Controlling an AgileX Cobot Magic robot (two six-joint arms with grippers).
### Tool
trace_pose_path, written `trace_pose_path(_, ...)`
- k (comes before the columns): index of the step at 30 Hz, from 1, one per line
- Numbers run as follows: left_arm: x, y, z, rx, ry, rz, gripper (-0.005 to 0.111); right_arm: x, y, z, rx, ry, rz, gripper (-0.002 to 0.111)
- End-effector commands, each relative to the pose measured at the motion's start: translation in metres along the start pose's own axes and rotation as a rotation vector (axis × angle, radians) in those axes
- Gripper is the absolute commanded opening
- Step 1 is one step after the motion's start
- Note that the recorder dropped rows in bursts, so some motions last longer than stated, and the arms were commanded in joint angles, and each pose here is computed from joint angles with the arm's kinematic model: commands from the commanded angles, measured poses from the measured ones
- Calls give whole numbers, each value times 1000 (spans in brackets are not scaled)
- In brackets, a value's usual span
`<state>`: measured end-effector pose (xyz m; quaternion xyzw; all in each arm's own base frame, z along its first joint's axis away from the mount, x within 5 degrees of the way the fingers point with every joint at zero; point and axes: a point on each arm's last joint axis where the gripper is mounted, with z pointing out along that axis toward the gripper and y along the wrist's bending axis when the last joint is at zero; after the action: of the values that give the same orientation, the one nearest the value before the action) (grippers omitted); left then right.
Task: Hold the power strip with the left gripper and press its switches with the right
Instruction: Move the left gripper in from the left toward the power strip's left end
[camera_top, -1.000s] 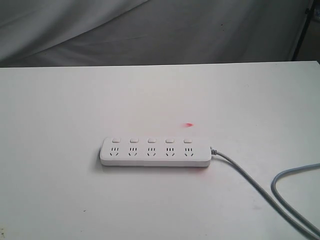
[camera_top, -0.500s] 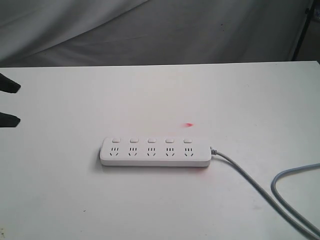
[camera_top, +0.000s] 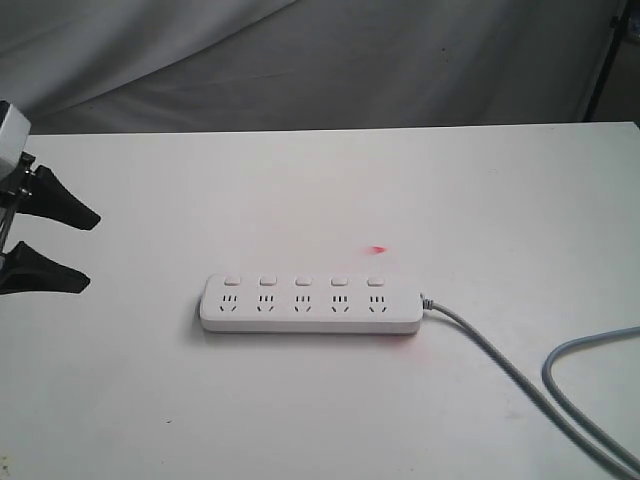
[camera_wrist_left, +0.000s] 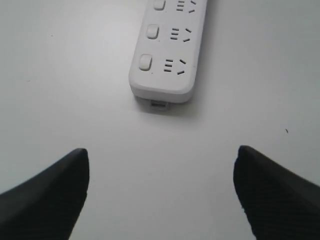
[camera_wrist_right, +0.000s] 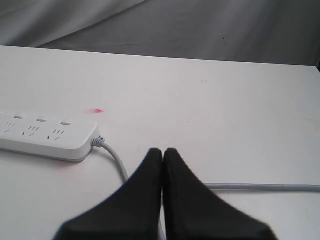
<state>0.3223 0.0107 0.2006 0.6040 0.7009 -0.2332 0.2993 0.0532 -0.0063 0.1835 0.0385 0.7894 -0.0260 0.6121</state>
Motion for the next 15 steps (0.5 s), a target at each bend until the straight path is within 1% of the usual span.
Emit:
trace_pose_path(1, 0, 18, 1, -5, 1, 26, 75, 1, -1, 0, 9, -1, -2, 0)
trace_pose_path(3, -2, 26, -2, 5, -9, 44, 75, 1, -1, 0, 9, -1, -2, 0)
trace_pose_path(7, -3, 43, -4, -16, -11, 69, 75, 1, -1, 0, 9, -1, -2, 0)
trace_pose_path(9, -3, 46, -4, -23, -18, 69, 75, 1, -1, 0, 9, -1, -2, 0)
trace_pose_path(15, 8, 48, 6, 14, -1, 52, 75, 1, -1, 0, 9, -1, -2, 0)
